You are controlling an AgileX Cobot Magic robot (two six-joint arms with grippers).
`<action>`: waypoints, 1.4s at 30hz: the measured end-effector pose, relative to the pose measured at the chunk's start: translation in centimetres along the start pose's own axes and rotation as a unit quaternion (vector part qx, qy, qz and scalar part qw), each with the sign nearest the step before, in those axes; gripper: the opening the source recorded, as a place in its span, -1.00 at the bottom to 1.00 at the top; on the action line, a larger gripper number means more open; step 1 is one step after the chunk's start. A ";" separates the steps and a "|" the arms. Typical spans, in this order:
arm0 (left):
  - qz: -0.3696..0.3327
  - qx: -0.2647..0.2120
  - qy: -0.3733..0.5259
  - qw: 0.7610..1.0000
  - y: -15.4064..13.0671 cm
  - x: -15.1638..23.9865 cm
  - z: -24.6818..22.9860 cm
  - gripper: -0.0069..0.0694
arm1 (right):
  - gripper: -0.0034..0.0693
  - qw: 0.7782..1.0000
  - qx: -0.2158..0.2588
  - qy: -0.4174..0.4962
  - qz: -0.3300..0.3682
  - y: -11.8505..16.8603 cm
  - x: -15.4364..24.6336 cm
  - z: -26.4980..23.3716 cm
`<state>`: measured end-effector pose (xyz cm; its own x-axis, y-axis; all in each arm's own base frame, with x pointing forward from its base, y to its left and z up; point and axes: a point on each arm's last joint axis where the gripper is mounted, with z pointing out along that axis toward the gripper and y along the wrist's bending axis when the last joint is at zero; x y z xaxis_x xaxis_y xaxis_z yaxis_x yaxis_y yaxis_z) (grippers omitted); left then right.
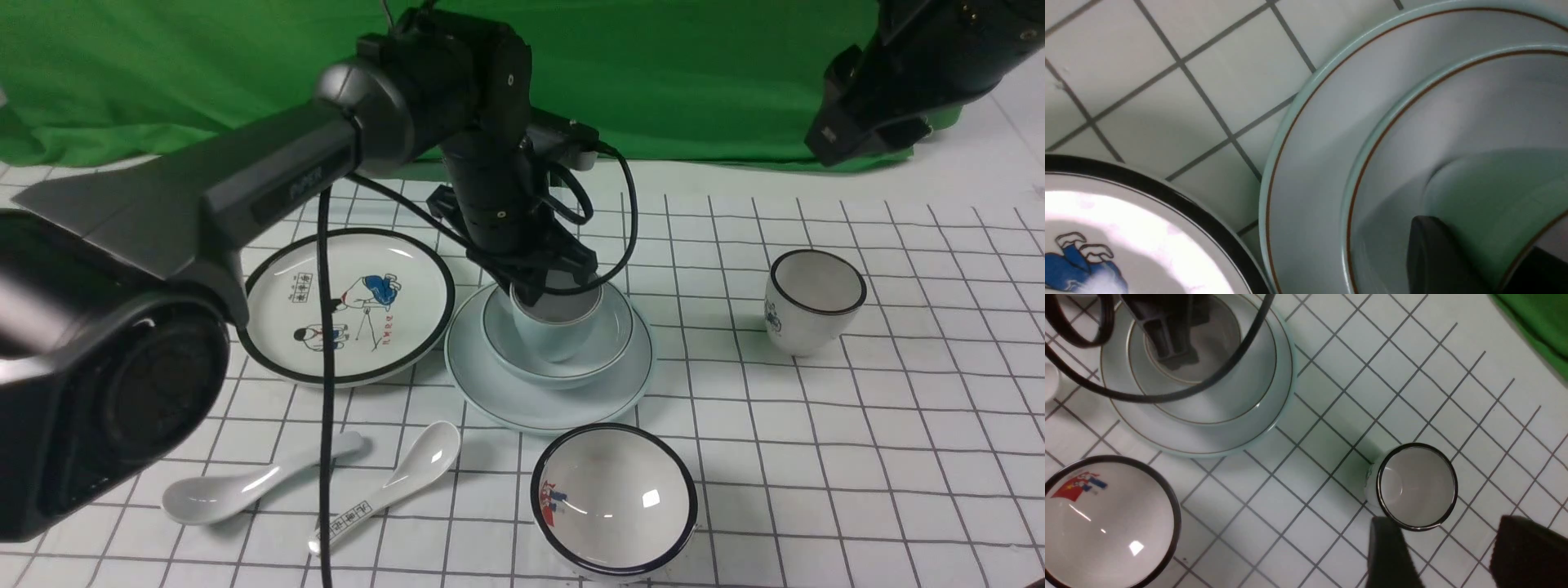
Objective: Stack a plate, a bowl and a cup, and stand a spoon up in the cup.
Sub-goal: Use the left arm to put the blue teacup into the blue rice bowl in the middle, then use the left arm to grab a blue soup spoon
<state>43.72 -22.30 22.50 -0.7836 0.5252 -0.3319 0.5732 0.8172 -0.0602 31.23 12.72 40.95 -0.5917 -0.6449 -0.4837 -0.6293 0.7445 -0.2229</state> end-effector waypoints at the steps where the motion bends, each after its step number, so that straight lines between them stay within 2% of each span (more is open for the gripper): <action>1: 0.000 -0.002 0.001 1.000 0.0 0.0 0.0 -0.53 | 0.14 1.000 0.001 -0.003 0.000 0.0 -0.1 0.0; 3: 0.005 -0.011 0.001 1.000 0.2 0.0 -0.3 -0.30 | 0.14 1.000 0.003 -0.007 0.000 0.0 -0.1 0.0; 4: 0.005 -0.011 0.001 1.000 0.2 0.0 -0.3 -0.28 | 0.14 1.000 0.003 -0.007 0.000 0.0 -0.1 0.0; 5: 0.009 -0.019 0.004 1.000 0.3 0.1 -0.8 -0.10 | 0.14 1.000 0.003 -0.007 0.000 -0.1 -0.1 0.0; 6: 0.011 -0.022 0.007 1.000 0.3 0.2 -1.2 -0.01 | 0.14 1.000 0.003 -0.007 0.000 -0.1 -0.1 0.0; 10: 0.008 -0.074 -0.021 0.997 0.5 0.5 -6.8 0.35 | 0.14 1.000 0.003 -0.007 -0.004 -0.1 -0.1 0.0; 12: 0.006 -0.098 -0.035 0.995 0.5 1.4 -9.7 0.45 | 0.14 1.000 0.003 -0.007 -0.006 -0.1 -0.1 0.0; 14: 0.007 -0.108 -0.045 0.993 0.4 2.1 -11.6 0.48 | 0.14 1.000 0.003 -0.007 -0.008 -0.1 -0.1 0.0; 15: 0.010 -0.114 -0.044 0.992 0.1 3.8 -13.5 0.50 | 0.13 1.000 0.003 -0.007 -0.010 -0.1 -0.1 0.0; 17: 0.015 -0.112 -0.030 0.993 -0.1 5.1 -13.6 0.50 | 0.13 1.000 0.003 -0.007 -0.010 -0.1 -0.1 0.0; 18: 0.020 -0.109 -0.005 0.994 -0.3 7.0 -13.6 0.50 | 0.13 1.000 0.003 -0.007 -0.010 -0.1 -0.1 0.0; 22: 0.004 -0.086 0.064 0.994 0.1 12.3 -10.7 0.50 | 0.13 1.000 0.003 -0.007 -0.010 -0.1 -0.1 0.0; 27: 0.007 -0.060 0.094 0.994 1.4 16.4 -6.7 0.50 | 0.13 1.000 0.005 -0.011 -0.012 -0.1 -0.2 0.0; 36: 0.065 -0.076 0.037 0.994 2.3 16.1 -3.2 0.50 | 0.13 1.000 0.005 -0.013 -0.013 -0.1 -0.4 0.4; 42: 0.060 -0.074 0.078 0.992 3.5 16.8 -1.3 0.47 | 0.13 1.000 0.004 -0.009 -0.013 -0.1 -0.4 0.8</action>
<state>32.23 -10.32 17.90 -0.7464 0.6411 -0.1785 0.6316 0.7670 0.1134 32.00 13.04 40.48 -0.5663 -0.6613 -0.4919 -0.6409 0.7286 -0.2417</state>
